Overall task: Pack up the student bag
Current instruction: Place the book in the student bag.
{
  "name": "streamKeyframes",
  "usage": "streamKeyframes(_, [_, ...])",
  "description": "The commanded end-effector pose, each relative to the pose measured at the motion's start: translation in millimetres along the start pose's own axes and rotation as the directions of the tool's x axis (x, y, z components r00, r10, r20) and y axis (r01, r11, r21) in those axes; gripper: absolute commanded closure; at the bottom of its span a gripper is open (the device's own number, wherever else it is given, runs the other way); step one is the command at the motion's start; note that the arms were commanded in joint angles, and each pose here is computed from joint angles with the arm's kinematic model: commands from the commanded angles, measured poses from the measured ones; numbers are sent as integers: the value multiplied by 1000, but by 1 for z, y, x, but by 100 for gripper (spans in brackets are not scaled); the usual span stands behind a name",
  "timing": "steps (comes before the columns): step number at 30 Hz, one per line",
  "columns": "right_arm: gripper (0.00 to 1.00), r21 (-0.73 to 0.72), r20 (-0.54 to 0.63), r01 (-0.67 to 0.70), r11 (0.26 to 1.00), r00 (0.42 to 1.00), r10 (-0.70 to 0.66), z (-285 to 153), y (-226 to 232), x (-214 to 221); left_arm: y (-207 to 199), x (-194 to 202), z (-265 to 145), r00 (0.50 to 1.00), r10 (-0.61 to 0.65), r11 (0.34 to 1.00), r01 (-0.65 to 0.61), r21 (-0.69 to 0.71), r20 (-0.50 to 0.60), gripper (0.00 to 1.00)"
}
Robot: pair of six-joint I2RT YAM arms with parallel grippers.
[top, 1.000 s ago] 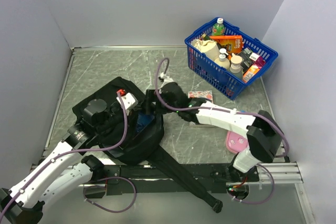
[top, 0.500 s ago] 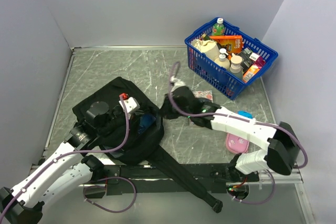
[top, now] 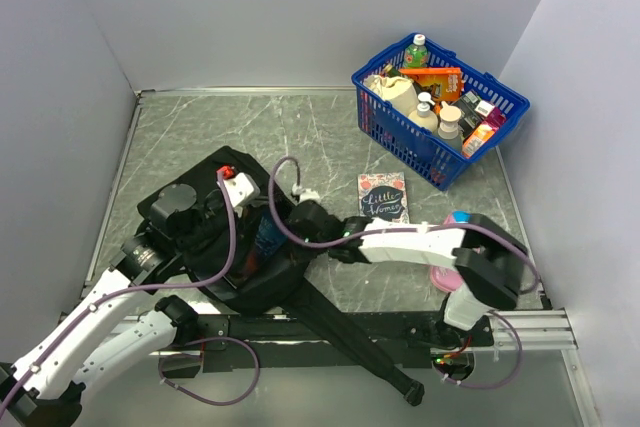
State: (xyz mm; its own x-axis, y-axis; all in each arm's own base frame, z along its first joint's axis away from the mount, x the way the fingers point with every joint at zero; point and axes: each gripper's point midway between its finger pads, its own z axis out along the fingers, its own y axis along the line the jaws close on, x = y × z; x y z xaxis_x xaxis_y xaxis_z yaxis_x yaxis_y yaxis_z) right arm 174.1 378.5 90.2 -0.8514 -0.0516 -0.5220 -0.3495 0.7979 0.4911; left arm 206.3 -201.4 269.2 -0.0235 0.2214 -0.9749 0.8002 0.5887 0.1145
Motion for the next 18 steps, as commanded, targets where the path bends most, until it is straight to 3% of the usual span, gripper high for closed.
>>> streamKeyframes(1, [93, 40, -26, 15, 999, 1000, -14, 21, -1, 23, 0, -15, -4, 998, 20, 1000, -19, -5, 57, 99])
streamKeyframes(9, [100, 73, -93, 60, 996, 994, -54, 43, -9, 57, -12, 26, -8, 1000, -29, 999, 29, 24, -11, 99])
streamKeyframes(18, [100, -200, 155, -28, 979, 986, 60, 71, 54, -5, -30, 24, -10, 998, -70, 991, 70, 115, -3, 99])
